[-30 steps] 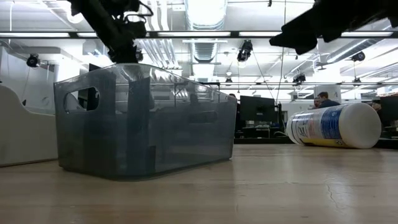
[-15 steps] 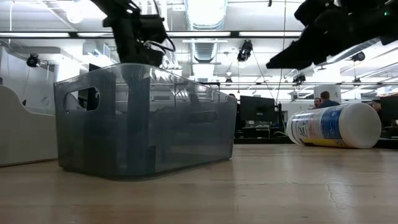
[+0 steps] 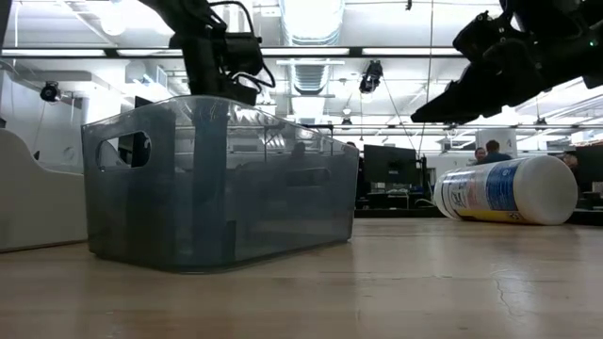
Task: Pick & Place Travel size toiletries
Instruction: Put the green shampoo into the top black transparent bin, then return to Home Position
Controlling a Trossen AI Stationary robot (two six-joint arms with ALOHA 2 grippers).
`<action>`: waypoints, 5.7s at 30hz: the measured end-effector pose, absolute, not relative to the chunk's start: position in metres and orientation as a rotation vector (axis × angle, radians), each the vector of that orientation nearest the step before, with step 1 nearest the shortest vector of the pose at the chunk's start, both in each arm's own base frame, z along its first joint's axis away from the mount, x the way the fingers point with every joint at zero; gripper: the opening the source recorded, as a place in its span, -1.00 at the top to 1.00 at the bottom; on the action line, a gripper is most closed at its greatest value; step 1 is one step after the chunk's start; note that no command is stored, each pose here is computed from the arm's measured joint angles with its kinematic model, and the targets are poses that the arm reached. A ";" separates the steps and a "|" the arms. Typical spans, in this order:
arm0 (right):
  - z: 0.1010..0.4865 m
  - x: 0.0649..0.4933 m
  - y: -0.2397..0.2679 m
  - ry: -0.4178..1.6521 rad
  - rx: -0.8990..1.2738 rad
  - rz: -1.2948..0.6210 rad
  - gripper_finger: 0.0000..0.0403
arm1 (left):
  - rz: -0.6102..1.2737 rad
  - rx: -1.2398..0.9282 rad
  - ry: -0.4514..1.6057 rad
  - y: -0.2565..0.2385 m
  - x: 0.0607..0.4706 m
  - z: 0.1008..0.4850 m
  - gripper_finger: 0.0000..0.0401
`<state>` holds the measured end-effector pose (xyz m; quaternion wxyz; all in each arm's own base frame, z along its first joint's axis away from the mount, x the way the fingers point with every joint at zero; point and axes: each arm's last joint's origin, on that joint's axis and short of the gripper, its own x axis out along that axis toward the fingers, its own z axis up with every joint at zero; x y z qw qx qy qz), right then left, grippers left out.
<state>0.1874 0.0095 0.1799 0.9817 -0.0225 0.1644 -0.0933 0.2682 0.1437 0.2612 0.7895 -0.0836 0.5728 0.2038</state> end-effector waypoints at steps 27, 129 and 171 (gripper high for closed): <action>0.186 0.190 0.012 0.317 -0.085 -0.085 0.33 | 0.426 -0.057 0.920 0.121 0.238 0.295 0.36; 0.149 0.114 -0.020 0.206 0.113 0.060 0.00 | -0.110 0.114 0.005 -0.022 0.098 0.165 0.37; 0.168 0.096 -0.022 -0.022 0.042 -0.077 0.62 | -0.112 0.113 0.001 -0.022 0.098 0.165 0.37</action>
